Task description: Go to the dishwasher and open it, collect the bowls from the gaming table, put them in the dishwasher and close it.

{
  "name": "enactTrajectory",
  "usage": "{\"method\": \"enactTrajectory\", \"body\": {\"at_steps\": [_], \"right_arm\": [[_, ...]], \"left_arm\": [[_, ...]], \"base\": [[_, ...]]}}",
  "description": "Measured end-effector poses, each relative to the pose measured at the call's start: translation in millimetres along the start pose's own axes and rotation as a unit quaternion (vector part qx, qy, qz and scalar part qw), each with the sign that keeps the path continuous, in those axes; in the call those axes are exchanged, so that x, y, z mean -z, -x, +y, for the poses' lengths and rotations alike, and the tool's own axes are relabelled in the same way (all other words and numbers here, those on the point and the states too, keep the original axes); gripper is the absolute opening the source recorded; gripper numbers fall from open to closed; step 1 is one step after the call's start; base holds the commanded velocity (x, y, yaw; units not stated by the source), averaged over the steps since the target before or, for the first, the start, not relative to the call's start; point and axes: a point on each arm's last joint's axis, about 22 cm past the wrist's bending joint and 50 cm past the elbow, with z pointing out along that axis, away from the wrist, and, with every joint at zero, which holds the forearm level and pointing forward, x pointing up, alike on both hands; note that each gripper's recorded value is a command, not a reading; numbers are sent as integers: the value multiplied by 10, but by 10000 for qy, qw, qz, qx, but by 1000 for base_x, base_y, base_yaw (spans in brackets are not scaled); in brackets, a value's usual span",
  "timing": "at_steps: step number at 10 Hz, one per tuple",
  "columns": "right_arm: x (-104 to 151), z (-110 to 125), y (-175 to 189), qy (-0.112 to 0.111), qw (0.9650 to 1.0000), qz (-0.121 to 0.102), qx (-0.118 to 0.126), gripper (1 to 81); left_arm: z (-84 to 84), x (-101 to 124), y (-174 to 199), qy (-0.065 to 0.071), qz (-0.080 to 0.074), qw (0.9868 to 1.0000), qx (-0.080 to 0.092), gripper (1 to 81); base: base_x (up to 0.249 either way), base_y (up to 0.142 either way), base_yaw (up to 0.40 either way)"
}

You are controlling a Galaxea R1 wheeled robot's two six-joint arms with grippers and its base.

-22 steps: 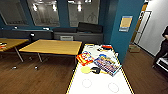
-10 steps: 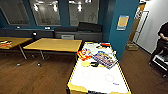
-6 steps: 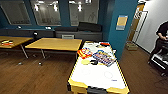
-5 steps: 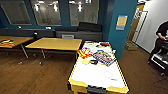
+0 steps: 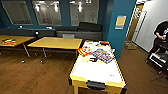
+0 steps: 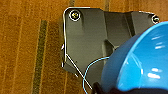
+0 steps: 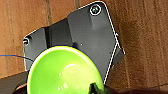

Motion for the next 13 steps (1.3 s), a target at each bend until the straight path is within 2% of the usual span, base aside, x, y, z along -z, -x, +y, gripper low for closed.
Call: {"method": "enactTrajectory", "body": {"at_steps": [2, 8, 11, 13], "right_arm": [[-6, -9, 0, -3, 10000, 0, 4, 10], [-61, -126, 35, -78, 10000, -33, 1, 10], [-85, -96, 109, -23, 10000, -72, 7, 10], [-105, -110, 28, -12, 10000, -15, 32, 10]], "left_arm": [[69, -22, 25, 46, -10, 10000, 4, 10], [77, -25, 29, 52, -14, 10000, -16, 10], [98, -23, 140, 55, -83, 9999, -10, 10], [109, -36, 14, 78, 7, 10000, -39, 10]], "base": [[-138, 0, 0], [-133, 0, 0], [0, 0, 0], [0, 0, 0]]}}
